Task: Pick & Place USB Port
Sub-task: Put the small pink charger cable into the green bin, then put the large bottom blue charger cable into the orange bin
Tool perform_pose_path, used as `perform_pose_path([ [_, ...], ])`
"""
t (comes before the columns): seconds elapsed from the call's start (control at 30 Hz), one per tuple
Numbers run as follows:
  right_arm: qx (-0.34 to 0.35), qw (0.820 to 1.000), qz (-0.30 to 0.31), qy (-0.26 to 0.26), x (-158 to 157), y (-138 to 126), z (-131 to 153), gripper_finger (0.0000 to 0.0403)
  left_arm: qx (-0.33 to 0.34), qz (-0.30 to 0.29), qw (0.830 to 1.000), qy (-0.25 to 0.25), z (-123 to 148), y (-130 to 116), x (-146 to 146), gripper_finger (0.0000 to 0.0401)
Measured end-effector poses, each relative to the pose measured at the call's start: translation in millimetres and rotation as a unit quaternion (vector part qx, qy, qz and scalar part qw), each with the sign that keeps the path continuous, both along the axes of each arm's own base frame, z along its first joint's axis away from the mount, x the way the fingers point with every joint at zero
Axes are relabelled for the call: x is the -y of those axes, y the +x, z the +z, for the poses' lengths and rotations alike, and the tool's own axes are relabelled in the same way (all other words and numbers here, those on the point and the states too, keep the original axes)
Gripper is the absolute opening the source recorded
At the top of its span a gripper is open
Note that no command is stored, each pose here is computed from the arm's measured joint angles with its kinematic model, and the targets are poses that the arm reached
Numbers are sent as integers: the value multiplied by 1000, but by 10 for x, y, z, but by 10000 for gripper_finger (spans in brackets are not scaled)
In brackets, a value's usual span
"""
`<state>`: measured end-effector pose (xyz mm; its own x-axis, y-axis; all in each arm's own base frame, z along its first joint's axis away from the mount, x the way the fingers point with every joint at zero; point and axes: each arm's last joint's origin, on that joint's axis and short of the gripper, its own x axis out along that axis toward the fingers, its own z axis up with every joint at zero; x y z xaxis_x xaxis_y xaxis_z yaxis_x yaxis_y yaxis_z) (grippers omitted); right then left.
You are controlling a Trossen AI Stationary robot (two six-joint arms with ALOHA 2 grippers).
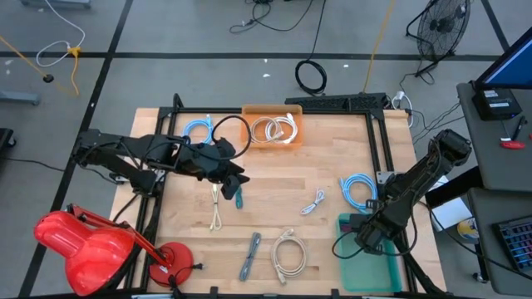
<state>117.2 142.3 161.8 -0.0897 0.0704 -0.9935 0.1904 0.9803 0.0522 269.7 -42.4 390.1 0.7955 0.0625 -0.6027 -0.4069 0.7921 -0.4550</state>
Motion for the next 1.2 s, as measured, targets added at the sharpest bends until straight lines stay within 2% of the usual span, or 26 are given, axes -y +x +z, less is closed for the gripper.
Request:
perform_pose_path([
  [0.57, 6, 1000, -6, 1, -6, 9, 0, 43, 0, 0, 1000, 1, 0, 0, 3, 191],
  [0.93, 6, 1000, -30, 1, -10, 11, 0, 110, 0, 1, 1000, 3, 0, -1, 1, 191],
  [1.2, -6, 998, -48, 32, -20, 1, 41, 150, 0, 2, 1000, 4, 0, -1, 0, 191],
])
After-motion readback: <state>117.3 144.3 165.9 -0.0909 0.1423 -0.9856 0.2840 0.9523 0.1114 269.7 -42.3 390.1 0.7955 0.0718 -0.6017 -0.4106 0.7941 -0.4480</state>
